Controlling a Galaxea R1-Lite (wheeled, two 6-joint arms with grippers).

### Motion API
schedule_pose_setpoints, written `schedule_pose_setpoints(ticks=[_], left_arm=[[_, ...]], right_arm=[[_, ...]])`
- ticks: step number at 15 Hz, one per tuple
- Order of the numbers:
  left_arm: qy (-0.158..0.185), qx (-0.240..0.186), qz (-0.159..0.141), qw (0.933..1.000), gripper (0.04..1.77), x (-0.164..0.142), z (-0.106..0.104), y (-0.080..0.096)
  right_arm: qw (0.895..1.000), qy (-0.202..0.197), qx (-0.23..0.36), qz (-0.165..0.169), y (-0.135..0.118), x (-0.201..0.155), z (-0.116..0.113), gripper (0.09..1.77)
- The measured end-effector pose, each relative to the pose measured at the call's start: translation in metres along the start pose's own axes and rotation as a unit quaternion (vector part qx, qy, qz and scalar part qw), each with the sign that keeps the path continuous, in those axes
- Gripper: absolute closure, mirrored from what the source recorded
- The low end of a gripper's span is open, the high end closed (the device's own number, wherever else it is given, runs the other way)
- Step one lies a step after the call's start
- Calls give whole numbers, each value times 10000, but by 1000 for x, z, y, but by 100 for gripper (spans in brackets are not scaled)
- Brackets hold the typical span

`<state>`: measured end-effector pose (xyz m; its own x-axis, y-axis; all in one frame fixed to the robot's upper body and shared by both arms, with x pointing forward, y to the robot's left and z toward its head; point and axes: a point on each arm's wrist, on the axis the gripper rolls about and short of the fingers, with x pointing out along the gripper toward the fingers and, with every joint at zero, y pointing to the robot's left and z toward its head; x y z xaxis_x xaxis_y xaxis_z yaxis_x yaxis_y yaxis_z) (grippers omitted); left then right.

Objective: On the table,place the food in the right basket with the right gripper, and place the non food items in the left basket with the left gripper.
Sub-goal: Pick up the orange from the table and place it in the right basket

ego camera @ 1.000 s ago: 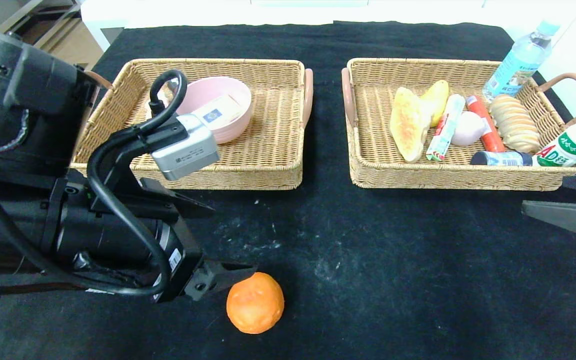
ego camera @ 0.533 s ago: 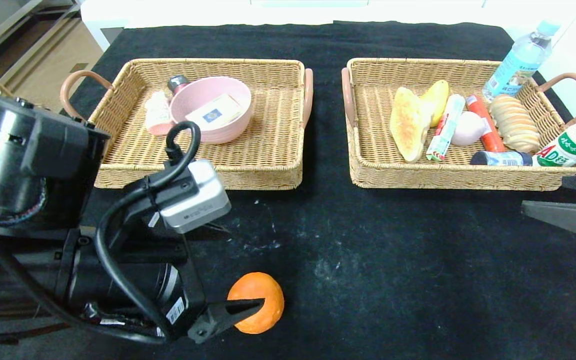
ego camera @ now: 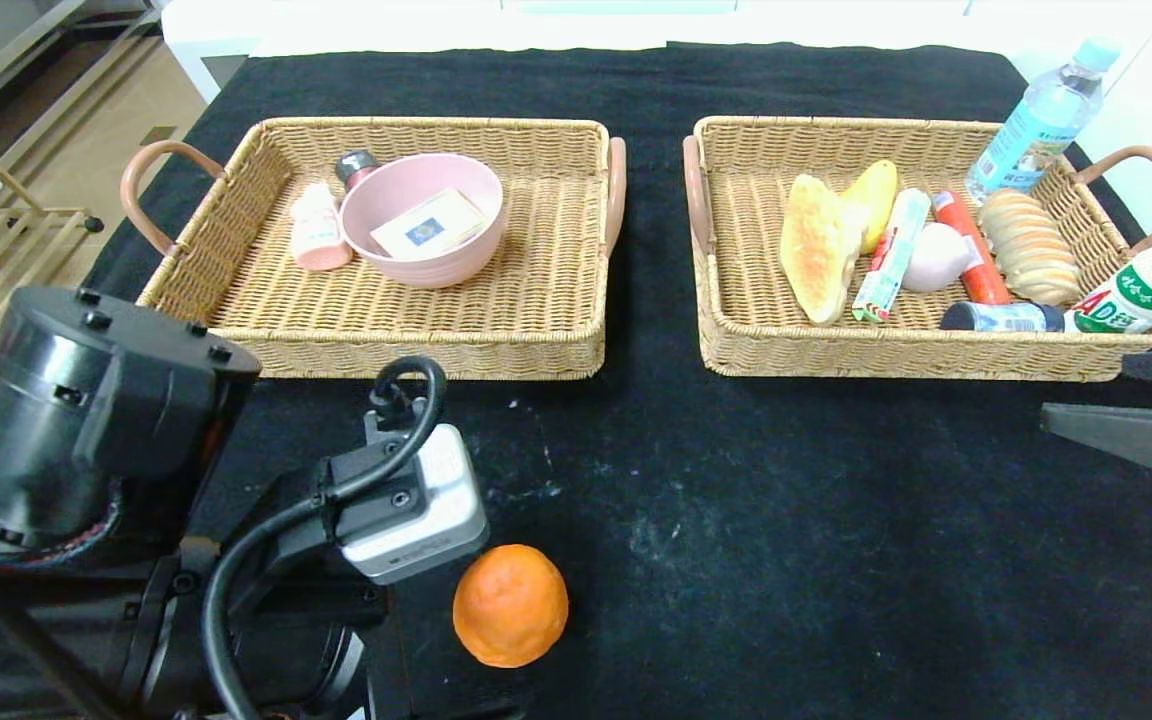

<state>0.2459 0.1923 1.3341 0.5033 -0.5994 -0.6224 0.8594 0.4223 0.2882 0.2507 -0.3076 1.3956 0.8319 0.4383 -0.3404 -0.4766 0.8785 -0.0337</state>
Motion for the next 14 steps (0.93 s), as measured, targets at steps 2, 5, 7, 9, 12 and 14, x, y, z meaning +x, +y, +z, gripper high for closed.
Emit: schedule_pose_setpoints(ticks=[2, 5, 7, 9, 12, 14], left_arm=[[89, 70, 95, 9999, 9, 2, 0, -1], [177, 98, 193, 9996, 9, 5, 0, -1], [217, 100, 229, 9995, 9, 7, 1, 0], [252, 128, 181, 9994, 9, 10, 1, -2], [424, 151, 343, 9984, 9, 17, 1, -2], [322, 162, 422, 9985, 9, 22, 5, 0]], right_arm=[[10000, 2, -2, 1, 0, 0, 0, 15], [10000, 2, -1, 5, 0, 0, 0, 15], [10000, 4, 2, 5, 0, 0, 0, 15], [10000, 4, -1, 5, 0, 0, 0, 15], [10000, 5, 0, 3, 0, 0, 0, 15], [10000, -5, -4, 1, 0, 0, 0, 15]])
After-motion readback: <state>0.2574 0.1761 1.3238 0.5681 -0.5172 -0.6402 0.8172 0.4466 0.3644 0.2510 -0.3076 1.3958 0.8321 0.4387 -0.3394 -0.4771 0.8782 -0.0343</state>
